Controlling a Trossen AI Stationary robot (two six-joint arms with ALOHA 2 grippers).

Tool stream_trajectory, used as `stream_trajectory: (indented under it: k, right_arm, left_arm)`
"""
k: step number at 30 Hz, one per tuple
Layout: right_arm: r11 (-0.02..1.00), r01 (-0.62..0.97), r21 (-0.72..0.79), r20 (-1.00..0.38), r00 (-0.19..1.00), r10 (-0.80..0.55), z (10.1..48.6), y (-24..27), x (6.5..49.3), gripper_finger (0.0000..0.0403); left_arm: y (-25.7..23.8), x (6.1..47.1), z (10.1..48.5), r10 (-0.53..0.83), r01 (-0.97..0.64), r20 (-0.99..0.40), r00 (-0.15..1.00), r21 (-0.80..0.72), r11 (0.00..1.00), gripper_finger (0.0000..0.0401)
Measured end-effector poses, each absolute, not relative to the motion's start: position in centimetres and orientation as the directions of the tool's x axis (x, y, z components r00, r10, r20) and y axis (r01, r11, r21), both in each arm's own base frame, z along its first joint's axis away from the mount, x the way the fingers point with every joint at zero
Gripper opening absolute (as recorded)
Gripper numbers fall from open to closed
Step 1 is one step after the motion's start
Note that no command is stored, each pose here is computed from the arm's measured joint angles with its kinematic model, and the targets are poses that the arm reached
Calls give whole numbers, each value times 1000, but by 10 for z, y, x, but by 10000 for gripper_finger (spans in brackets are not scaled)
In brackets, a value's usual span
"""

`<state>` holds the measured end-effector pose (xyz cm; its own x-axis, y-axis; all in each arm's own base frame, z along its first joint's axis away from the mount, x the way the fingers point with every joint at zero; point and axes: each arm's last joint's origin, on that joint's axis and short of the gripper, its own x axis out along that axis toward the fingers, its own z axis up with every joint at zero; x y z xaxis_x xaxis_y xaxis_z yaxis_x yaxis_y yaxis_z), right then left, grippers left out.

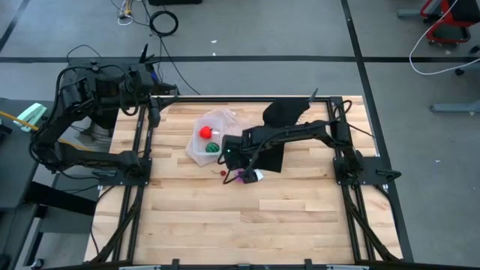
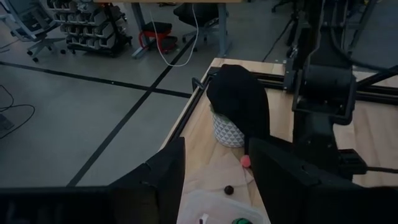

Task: Pick and placing Produce into tupperware
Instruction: Put the purple onion into the transparent bin

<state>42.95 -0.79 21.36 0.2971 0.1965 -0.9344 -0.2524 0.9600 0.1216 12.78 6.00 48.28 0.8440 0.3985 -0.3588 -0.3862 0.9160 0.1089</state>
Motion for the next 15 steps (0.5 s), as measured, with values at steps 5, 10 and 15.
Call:
stream_trajectory:
  k: [5, 10, 15]
  right_arm:
    - [963, -207, 174, -930, 286, 230, 201, -9, 427, 335]
    - [964, -212, 161, -921, 319, 224, 201, -9, 430, 359]
    - [964, -215, 155, -914, 340, 223, 202, -9, 432, 380]
  left_arm:
    - [60, 127, 482, 397, -385, -367, 841, 108, 917, 187]
    - [60, 127, 481, 396, -384, -373, 839, 108, 917, 186]
    - [60, 127, 481, 395, -384, -374, 839, 108, 917, 184]
